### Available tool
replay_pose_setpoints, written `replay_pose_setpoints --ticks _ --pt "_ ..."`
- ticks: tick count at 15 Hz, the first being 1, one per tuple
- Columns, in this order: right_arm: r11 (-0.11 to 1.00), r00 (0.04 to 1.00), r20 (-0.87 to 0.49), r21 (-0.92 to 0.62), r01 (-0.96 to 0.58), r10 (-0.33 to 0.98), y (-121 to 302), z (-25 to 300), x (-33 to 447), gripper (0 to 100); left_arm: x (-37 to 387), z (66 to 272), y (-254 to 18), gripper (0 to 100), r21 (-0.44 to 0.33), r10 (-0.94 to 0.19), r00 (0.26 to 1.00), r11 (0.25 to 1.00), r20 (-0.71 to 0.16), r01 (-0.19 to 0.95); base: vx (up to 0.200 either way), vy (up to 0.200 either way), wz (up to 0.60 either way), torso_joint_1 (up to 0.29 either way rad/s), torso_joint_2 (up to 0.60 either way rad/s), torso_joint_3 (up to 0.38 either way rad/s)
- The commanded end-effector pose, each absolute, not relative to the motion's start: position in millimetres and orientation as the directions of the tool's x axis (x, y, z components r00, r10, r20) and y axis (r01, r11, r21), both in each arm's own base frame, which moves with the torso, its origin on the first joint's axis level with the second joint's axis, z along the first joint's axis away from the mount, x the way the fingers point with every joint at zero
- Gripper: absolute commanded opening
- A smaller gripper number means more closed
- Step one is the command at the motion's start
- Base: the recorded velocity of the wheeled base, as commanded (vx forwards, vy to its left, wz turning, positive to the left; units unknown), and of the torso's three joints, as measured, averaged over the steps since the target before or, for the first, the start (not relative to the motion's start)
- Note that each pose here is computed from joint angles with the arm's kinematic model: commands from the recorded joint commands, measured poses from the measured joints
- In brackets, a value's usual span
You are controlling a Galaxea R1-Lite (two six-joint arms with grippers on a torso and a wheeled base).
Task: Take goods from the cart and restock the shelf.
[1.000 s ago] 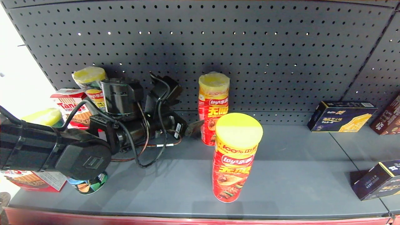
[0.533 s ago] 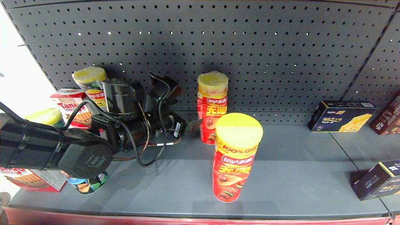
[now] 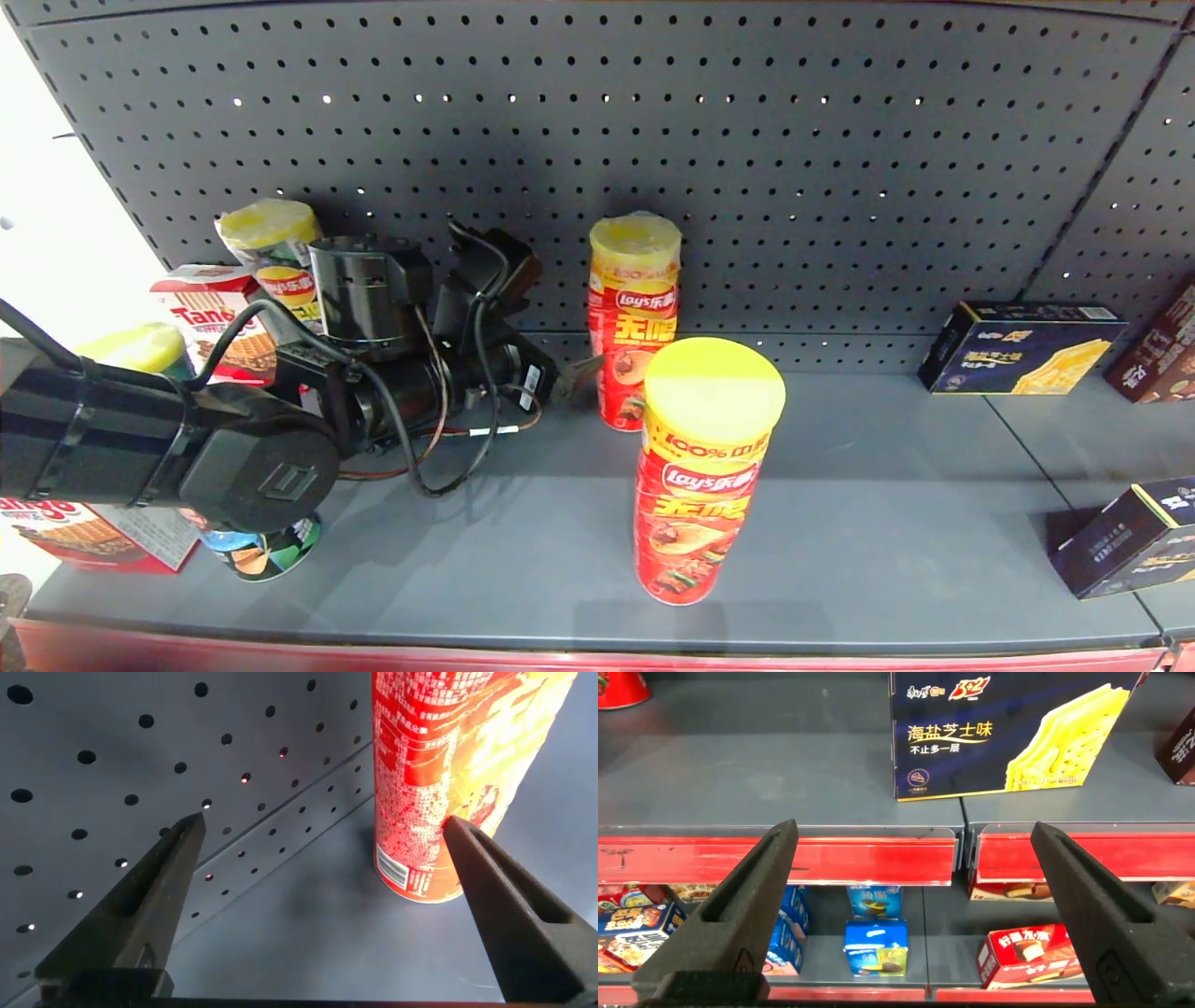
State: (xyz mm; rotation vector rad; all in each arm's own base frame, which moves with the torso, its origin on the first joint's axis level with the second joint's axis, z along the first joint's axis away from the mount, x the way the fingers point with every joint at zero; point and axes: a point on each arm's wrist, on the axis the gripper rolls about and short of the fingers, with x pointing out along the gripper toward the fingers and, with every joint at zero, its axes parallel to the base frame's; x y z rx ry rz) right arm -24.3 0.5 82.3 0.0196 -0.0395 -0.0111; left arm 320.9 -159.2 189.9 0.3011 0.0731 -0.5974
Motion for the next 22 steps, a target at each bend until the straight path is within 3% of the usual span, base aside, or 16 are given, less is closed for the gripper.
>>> replay_pose_setpoints --ticks 1,9,15,22 --pt "1.000 0.999 0.038 0.020 0.010 -0.011 0.5 82.3 -24.2 100 320.9 189.3 -159.8 100 0.258 -0.544 0.825 0.784 -0.155 0.565 0.000 0.000 0.00 0.000 0.00 0.000" --pt "1.000 0.999 0.038 0.020 0.010 -0.011 0.5 82.3 -24.2 100 312.1 184.8 -158.0 100 0.276 -0.474 0.864 0.818 -0.171 0.504 0.000 0.000 0.00 0.000 0.00 0.000" --pt "1.000 0.999 0.038 0.020 0.010 -0.011 0.5 82.3 -24.2 100 314.5 184.3 -156.0 100 0.297 -0.359 0.917 0.869 -0.172 0.396 0.000 0.000 0.00 0.000 0.00 0.000" --pt "1.000 0.999 0.038 0.020 0.010 -0.011 0.5 82.3 -24.2 100 320.7 179.5 -168.5 100 0.288 -0.380 0.907 0.861 -0.182 0.419 0.000 0.000 0.00 0.000 0.00 0.000"
